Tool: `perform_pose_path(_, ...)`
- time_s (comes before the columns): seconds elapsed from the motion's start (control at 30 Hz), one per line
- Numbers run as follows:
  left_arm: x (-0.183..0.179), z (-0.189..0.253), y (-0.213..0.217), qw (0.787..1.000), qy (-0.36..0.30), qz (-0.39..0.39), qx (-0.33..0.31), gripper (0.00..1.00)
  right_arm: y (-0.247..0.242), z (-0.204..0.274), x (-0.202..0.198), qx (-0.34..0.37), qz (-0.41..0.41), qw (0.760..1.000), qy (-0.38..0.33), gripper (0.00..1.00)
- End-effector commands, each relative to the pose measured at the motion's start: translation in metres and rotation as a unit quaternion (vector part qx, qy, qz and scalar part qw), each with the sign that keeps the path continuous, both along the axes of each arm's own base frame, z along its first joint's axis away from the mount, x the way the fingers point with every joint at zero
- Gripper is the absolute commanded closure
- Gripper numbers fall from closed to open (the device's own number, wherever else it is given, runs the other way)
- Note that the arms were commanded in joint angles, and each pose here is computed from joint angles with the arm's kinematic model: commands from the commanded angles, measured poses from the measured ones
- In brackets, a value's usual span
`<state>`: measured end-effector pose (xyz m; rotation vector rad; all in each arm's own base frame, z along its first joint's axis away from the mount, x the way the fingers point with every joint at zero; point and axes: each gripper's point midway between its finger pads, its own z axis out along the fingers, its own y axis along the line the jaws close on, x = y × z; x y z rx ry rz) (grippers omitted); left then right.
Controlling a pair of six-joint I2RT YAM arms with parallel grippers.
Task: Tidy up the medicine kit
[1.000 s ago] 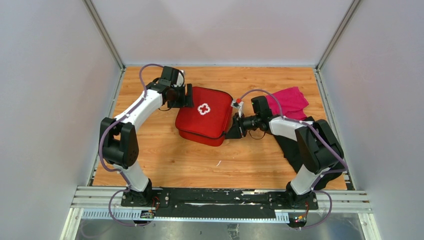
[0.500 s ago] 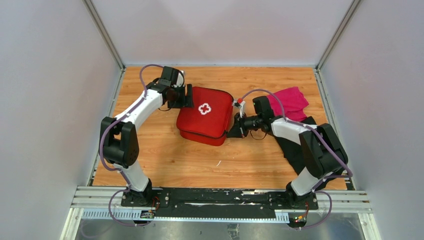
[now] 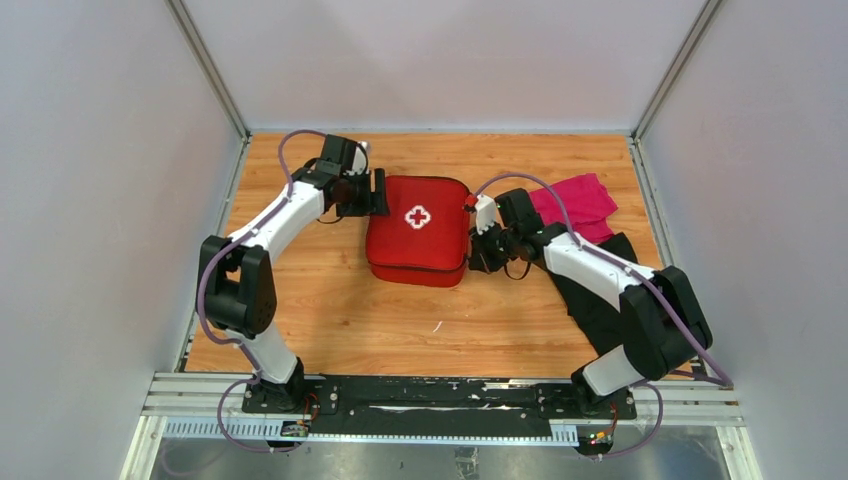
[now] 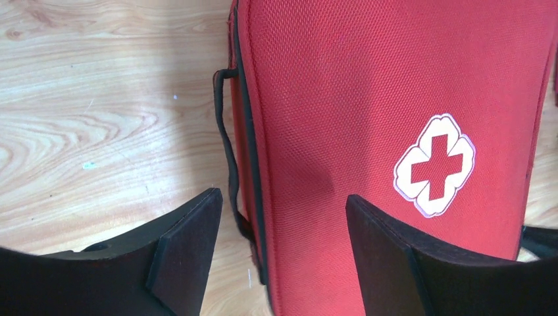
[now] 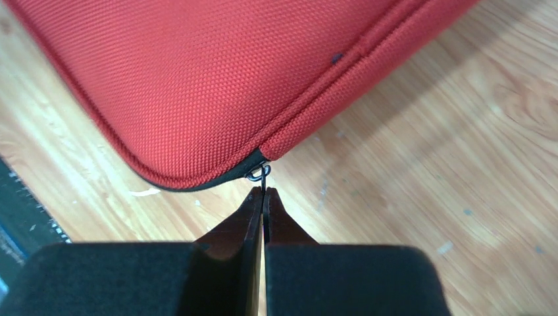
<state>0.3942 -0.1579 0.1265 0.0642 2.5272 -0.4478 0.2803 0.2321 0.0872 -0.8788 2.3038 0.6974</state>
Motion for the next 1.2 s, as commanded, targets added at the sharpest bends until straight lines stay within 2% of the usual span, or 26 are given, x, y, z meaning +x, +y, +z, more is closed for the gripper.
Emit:
perform_pose_path(0.0, 0.001, 0.042, -0.003, 0.994, -0.098, -0.009, -0.038, 0.25, -0.045, -0.011, 0.000, -0.103, -0.066, 0.992, -0.008, 1.00)
perform_pose_path(0.1, -0.011, 0.078, -0.011, 0.981, -0.186, -0.031, -0.046, 0.21, -0.048, -0.006, -0.003, -0.100, -0.074, 0.992, -0.016, 1.00)
perform_pose_path(0.13, -0.017, 0.092, -0.015, 0.973, -0.224, -0.055, -0.030, 0.21, -0.049, -0.004, -0.004, -0.101, -0.075, 0.992, -0.018, 1.00)
perform_pose_path(0.23, -0.043, 0.096, -0.035, 0.953, -0.279, -0.116, 0.013, 0.20, -0.056, -0.004, -0.004, -0.117, -0.073, 0.990, -0.024, 1.00)
perform_pose_path(0.3, -0.064, 0.093, -0.052, 0.934, -0.312, -0.175, 0.020, 0.20, -0.060, -0.003, -0.003, -0.128, -0.070, 0.989, -0.029, 1.00)
perform_pose_path(0.47, -0.104, 0.083, -0.084, 0.865, -0.387, -0.313, 0.057, 0.19, -0.058, 0.004, 0.000, -0.126, -0.057, 0.990, -0.033, 1.00)
perform_pose_path(0.53, -0.119, 0.075, -0.095, 0.841, -0.389, -0.371, 0.062, 0.20, -0.055, 0.006, 0.000, -0.118, -0.052, 0.991, -0.033, 1.00)
perform_pose_path(0.6, -0.131, 0.065, -0.102, 0.805, -0.400, -0.429, 0.087, 0.22, -0.053, 0.005, -0.002, -0.112, -0.048, 0.992, -0.031, 1.00)
perform_pose_path(0.7, -0.138, 0.047, -0.104, 0.778, -0.400, -0.469, 0.123, 0.22, -0.050, 0.005, -0.005, -0.101, -0.044, 0.993, -0.030, 1.00)
perform_pose_path(0.8, -0.141, 0.032, -0.109, 0.772, -0.385, -0.486, 0.137, 0.23, -0.045, 0.006, -0.008, -0.084, -0.044, 0.995, -0.026, 1.00)
perform_pose_path(1.0, -0.140, 0.000, -0.116, 0.784, -0.339, -0.480, 0.199, 0.21, -0.045, 0.005, -0.010, -0.081, -0.047, 0.995, -0.024, 1.00)
perform_pose_path(1.1, -0.134, -0.010, -0.114, 0.799, -0.326, -0.453, 0.225, 0.21, -0.046, 0.003, -0.014, -0.081, -0.049, 0.995, -0.016, 1.00)
perform_pose_path(1.17, -0.128, -0.014, -0.109, 0.818, -0.319, -0.418, 0.233, 0.24, -0.047, 0.002, -0.019, -0.080, -0.051, 0.995, -0.007, 1.00)
